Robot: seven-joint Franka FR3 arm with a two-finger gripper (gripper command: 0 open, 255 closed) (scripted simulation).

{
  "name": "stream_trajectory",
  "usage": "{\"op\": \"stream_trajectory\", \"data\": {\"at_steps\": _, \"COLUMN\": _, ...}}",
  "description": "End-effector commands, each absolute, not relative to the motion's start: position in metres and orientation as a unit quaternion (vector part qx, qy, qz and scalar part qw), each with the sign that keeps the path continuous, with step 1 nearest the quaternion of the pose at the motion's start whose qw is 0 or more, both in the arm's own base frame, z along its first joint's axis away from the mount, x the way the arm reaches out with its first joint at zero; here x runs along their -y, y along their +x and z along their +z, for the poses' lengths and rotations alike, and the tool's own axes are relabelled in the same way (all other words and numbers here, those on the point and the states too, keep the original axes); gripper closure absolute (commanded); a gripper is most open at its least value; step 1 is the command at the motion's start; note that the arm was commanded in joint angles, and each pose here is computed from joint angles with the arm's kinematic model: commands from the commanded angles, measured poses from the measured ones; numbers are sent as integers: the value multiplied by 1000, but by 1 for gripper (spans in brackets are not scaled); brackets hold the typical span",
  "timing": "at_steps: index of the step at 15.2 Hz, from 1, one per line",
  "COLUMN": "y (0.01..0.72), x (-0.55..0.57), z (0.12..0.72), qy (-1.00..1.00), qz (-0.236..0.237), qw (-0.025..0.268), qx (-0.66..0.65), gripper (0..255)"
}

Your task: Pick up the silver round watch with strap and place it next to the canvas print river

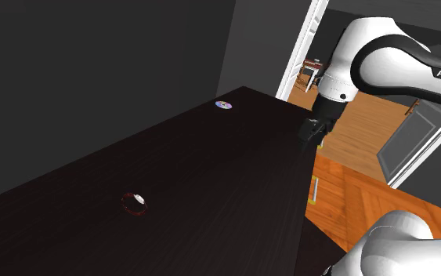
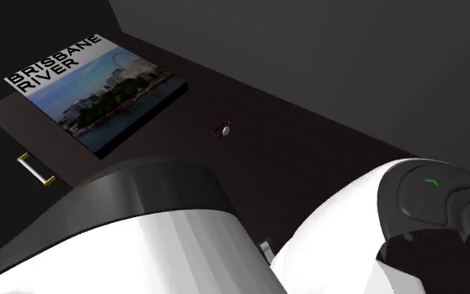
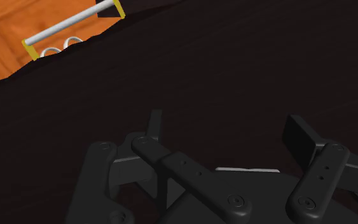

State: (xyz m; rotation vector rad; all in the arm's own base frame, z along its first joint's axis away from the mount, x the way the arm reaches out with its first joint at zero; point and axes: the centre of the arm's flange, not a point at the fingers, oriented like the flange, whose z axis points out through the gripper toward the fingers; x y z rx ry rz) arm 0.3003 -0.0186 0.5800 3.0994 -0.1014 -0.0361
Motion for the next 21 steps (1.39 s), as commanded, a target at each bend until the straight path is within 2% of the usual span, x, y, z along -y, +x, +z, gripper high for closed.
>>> {"op": "stream_trajectory", "data": {"at_steps": 1, "y": 300, "x": 19, "z": 580, "qy": 999, "qz": -12, "qw": 20, "qx": 33, "gripper": 0}}
{"op": "stream_trajectory", "data": {"at_steps": 21, "y": 408, "x": -202, "z": 505, "qy": 999, "qz": -28, "qw": -15, "qx": -28, "gripper": 0}}
